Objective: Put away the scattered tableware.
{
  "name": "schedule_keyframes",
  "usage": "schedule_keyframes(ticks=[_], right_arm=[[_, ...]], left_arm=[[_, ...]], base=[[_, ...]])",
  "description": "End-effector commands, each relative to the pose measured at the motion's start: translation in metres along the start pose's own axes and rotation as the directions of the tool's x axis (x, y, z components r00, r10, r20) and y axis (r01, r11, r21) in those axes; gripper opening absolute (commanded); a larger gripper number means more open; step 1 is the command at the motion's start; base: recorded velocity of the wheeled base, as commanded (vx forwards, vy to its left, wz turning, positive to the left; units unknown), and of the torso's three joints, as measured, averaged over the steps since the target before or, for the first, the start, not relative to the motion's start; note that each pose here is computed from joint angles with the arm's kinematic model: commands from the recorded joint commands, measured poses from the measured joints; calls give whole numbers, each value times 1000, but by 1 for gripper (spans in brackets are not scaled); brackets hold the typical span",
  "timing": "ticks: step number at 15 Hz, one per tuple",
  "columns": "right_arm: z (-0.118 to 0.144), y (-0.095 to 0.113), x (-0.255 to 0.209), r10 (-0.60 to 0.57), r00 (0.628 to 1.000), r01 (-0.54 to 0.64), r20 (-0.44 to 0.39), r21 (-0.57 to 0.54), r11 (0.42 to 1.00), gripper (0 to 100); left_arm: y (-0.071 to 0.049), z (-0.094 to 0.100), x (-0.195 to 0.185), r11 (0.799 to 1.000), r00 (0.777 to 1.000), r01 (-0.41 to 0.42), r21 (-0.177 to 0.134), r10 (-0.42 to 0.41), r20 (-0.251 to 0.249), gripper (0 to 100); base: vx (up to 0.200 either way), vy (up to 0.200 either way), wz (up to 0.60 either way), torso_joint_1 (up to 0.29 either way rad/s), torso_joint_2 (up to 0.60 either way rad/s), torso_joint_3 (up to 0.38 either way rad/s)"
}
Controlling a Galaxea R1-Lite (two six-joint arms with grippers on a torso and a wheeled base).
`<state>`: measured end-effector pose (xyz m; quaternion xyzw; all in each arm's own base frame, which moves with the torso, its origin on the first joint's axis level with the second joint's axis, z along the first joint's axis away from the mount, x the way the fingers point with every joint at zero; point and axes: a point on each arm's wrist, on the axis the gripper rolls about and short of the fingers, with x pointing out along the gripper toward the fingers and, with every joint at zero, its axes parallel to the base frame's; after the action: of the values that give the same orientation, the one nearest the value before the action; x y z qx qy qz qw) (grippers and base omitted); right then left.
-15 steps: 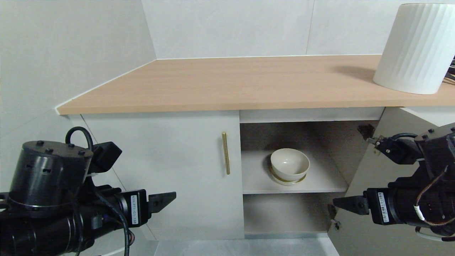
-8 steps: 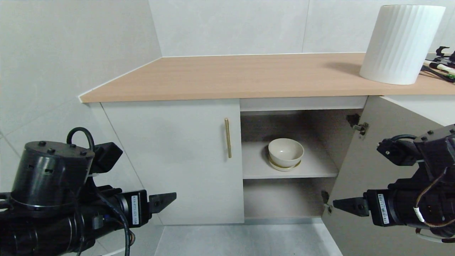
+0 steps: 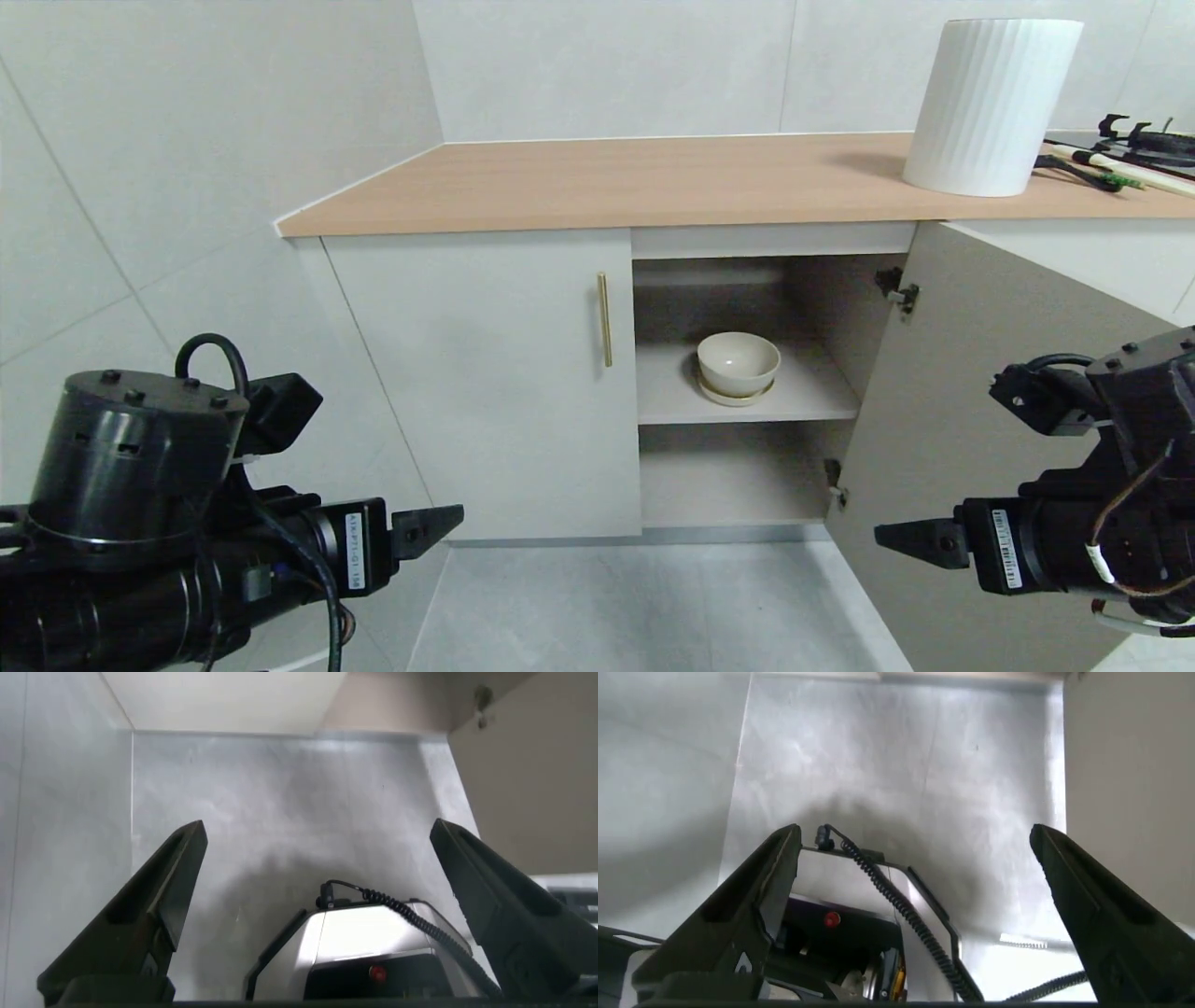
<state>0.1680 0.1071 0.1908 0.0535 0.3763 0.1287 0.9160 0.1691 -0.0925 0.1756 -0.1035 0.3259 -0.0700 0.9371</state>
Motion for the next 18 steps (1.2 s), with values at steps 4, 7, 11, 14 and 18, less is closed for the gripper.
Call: schedule_keyframes(ticks=[4, 7, 11, 14, 18], right_arm=[[0, 0, 1, 0, 1000, 0, -3, -2, 1000, 100], [0, 0, 1, 0, 1000, 0, -3, -2, 1000, 100], [0, 0, 0, 1, 1000, -1, -2, -2, 1000, 100], [0, -1, -3, -9, 1000, 9, 10, 0, 1000, 100], [-5, -4, -7, -48, 999, 47, -16, -32, 998, 100]], left_arm=[[0, -1, 1, 1000, 1000, -3, 2, 3, -4, 100], [0, -1, 1, 1000, 1000, -2, 3, 2, -3, 100], [0, -1, 1, 1000, 1000, -3, 4, 3, -4, 100], [1, -2, 2, 1000, 1000, -6, 8, 6, -11, 100], [1, -2, 2, 1000, 1000, -6, 8, 6, -11, 100]], base=[[-150, 0, 0, 4, 1, -3], [0, 0, 0, 0, 0, 0], [0, 0, 0, 0, 0, 0], [0, 0, 0, 0, 0, 0], [0, -200, 0, 1, 4, 4]])
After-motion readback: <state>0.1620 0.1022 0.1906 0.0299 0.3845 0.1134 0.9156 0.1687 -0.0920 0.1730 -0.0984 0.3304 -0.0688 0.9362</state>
